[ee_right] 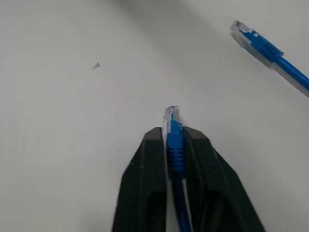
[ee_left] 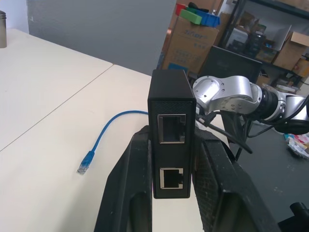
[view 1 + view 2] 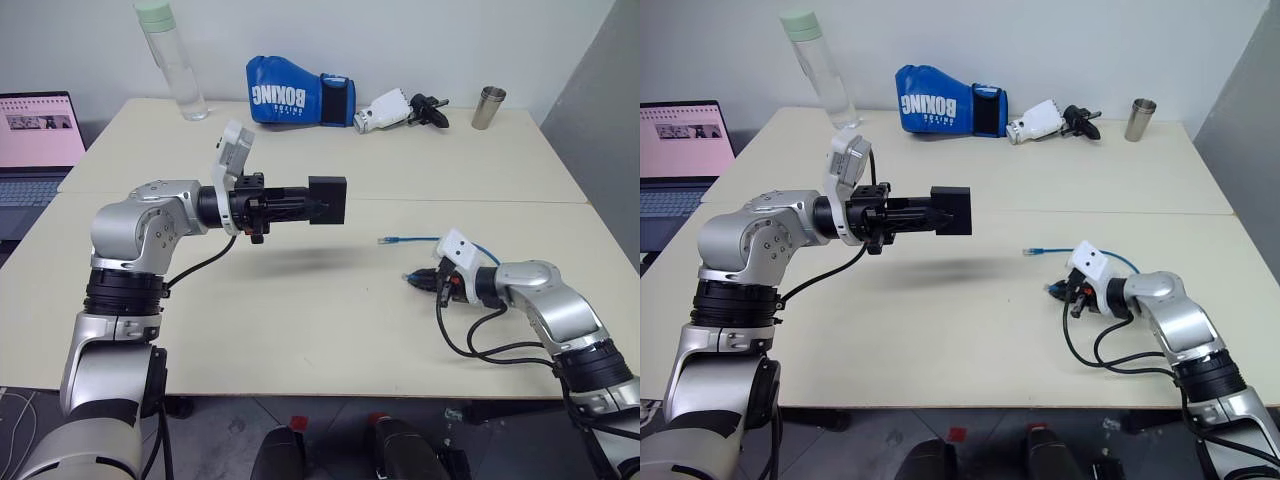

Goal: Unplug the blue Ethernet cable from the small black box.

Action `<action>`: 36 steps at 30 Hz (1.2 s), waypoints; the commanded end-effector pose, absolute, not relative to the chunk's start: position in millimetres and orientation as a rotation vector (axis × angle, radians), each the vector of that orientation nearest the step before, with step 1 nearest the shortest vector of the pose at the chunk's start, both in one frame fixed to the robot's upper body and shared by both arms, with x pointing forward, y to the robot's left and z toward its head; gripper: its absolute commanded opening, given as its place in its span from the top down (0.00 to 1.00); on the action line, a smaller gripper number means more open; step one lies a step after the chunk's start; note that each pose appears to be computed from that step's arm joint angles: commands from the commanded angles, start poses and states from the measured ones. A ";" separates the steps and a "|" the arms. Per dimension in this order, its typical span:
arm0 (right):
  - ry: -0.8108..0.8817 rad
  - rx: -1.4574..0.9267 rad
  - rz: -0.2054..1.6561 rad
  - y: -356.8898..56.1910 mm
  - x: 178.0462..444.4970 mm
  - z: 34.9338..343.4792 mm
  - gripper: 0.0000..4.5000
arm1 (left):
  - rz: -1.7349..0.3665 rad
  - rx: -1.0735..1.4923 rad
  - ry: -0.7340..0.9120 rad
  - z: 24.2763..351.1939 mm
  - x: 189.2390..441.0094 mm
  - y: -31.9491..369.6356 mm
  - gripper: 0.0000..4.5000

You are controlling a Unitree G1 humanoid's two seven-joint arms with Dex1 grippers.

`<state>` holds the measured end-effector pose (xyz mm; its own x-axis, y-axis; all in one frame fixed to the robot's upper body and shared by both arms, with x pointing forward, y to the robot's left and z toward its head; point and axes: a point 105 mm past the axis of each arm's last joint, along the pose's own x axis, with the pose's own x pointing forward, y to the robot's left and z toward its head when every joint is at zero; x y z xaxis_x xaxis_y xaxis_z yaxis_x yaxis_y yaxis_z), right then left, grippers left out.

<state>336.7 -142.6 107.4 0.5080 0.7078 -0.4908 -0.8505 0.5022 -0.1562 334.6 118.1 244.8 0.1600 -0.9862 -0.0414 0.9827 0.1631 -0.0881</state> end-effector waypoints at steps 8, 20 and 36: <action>0.347 -0.359 1.024 -143.0 327.1 132.3 0.26 | -1.433 -0.030 0.050 253.6 328.8 115.9 0.83; 0.189 -0.211 1.145 -142.1 290.3 218.4 0.02 | -1.307 0.001 0.059 251.1 339.5 137.5 0.83; -0.014 -0.132 1.038 -98.7 267.4 240.8 0.02 | -0.576 0.072 -0.003 184.9 415.6 186.1 0.83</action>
<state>265.4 -96.4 238.8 0.4699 0.8796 -0.0736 -0.8827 0.4681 -0.0408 409.8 178.3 179.4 0.7922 -0.6066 -0.0677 0.6089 0.7930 0.0194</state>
